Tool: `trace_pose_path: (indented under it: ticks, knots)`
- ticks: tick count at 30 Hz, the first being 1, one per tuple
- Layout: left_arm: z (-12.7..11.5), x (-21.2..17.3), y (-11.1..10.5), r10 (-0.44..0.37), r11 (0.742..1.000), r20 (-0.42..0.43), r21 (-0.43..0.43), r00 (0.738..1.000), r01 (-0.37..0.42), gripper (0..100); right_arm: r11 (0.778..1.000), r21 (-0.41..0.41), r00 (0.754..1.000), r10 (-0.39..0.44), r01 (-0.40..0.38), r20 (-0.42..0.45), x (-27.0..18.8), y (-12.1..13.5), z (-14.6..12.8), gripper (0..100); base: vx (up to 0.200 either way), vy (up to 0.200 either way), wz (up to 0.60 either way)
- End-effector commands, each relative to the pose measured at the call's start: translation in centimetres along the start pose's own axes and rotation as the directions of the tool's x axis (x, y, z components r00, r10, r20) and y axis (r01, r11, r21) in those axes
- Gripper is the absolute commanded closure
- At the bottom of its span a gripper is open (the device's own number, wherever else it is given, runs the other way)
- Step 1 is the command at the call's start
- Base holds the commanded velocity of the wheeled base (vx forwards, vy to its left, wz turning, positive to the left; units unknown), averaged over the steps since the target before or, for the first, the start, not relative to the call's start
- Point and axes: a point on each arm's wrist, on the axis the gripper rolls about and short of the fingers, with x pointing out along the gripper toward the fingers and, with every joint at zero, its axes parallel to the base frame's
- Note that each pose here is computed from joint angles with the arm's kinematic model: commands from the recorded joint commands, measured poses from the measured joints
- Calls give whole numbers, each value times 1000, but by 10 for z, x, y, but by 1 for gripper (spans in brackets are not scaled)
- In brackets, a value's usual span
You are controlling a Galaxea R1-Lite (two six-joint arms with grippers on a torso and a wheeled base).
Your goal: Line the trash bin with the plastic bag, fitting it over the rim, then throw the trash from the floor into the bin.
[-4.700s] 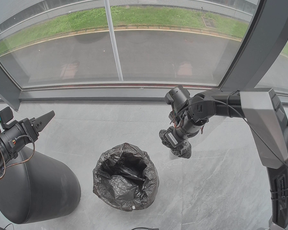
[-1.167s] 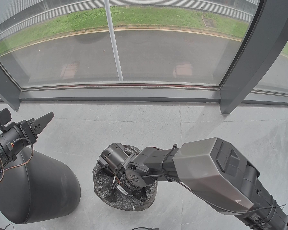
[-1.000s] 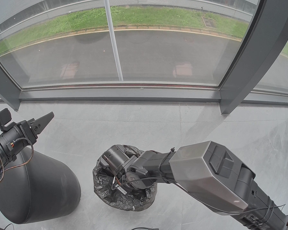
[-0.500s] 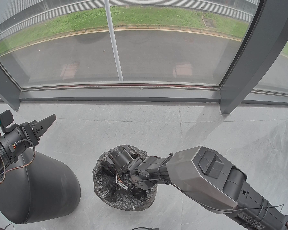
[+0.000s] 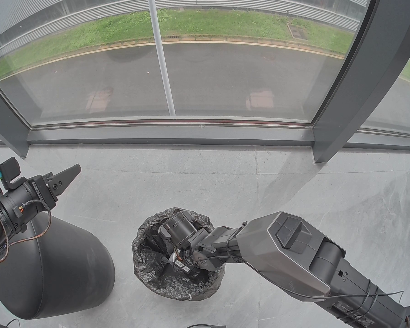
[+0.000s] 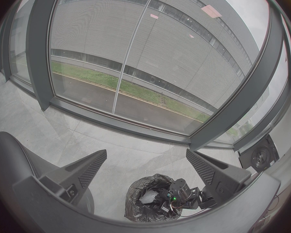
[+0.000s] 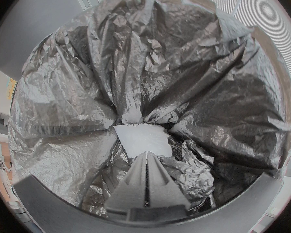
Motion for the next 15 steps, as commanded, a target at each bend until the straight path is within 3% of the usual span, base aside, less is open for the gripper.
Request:
trace_pose_path:
  ticks: [1, 11, 15]
  knots:
    - [-1, 1, 1, 2, 1000, -6, 0, 1000, -2, 0, 1000, -2, 1000, 3, -3, -9, 4, 2, -3, 100, 0, 0, 0]
    - [1, -1, -1, -3, 1000, 5, 1, 1000, 3, 0, 1000, -18, 1000, 0, 1, 28, -17, 2, 12, 100, 0, 0, 0]
    - [0, 0, 0, -1, 1000, 1, 0, 1000, 1, 0, 996, -85, 996, -6, 14, 87, -44, 1, 31, 100, 0, 0, 0]
